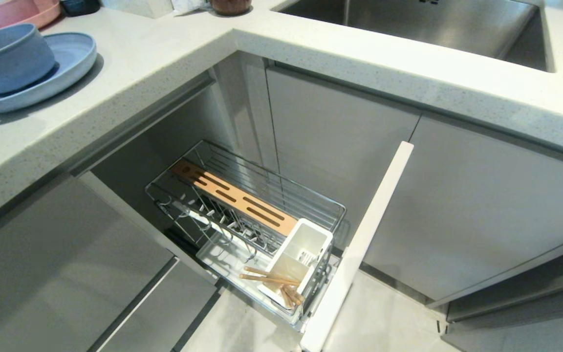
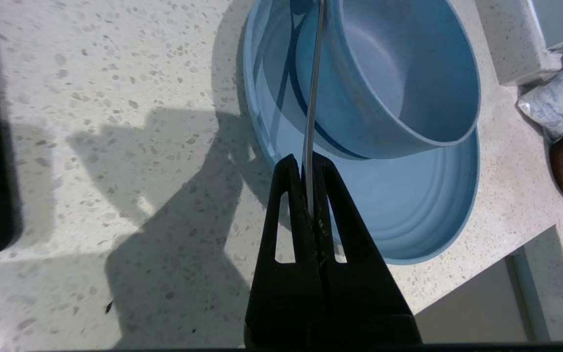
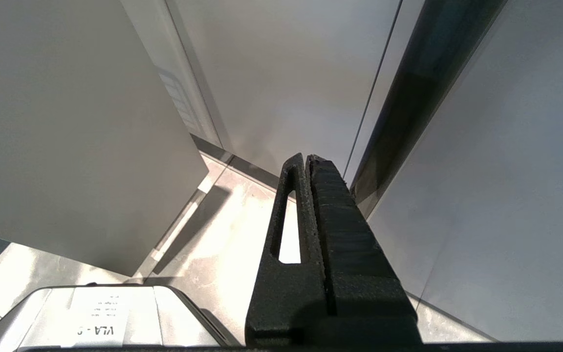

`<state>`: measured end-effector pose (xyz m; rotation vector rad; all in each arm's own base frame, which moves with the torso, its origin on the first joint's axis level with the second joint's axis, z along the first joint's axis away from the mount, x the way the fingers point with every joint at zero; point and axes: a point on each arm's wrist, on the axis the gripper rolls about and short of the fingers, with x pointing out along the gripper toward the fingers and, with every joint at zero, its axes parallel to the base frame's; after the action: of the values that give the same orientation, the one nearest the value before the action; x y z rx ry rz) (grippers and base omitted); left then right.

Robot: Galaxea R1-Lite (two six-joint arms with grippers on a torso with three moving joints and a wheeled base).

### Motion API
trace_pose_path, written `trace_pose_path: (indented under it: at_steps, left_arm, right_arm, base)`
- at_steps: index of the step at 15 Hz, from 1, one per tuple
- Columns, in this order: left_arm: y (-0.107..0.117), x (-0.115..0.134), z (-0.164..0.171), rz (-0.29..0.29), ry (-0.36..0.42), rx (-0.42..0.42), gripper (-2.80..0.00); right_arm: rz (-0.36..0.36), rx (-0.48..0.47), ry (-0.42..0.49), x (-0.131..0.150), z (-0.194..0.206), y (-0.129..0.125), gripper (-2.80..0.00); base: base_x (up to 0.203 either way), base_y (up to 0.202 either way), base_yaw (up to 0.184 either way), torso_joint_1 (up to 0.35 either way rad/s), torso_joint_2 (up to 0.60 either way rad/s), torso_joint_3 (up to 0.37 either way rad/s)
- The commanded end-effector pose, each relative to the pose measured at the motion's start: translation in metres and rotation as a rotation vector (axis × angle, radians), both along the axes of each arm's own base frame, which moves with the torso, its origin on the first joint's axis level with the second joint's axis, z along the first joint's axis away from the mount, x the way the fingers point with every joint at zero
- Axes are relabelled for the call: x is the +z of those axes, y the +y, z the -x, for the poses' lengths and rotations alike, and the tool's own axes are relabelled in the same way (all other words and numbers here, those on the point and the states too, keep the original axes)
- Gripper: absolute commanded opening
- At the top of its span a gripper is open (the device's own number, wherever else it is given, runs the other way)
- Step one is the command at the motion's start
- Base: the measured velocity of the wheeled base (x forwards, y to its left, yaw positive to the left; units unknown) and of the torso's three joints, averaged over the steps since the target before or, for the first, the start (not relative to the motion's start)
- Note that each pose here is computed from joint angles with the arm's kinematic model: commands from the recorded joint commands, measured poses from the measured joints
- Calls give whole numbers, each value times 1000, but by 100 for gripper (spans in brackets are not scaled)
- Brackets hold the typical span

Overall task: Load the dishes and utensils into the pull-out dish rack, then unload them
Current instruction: Take the spoon out of the cupboard

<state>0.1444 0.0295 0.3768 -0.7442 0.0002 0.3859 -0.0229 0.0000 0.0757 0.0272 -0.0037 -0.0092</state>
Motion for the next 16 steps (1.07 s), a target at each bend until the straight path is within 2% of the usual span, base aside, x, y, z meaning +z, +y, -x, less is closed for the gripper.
trace_pose_path:
  at_steps: [1,5,10,16]
  left_arm:
    - [1,-2,-6,4,-2,-1,-280]
    - [1,-2,-8,2,-23,-12,-280]
    - [0,-5,-10,15,-14,-84,-280]
    - [2,-9,-11,18,2,-78,-280]
  right_arm:
    - [0,0,-2,0,0,0,-280]
    - [0,0,-3,0,0,0,-280]
    - [0,0,-3,0,0,0,-280]
    - [0,0,-3,0,0,0,-280]
  base:
    - [0,0,0,0,0,0]
    - [0,0,0,0,0,0]
    - [0,0,0,0,0,0]
    - [0,0,0,0,0,0]
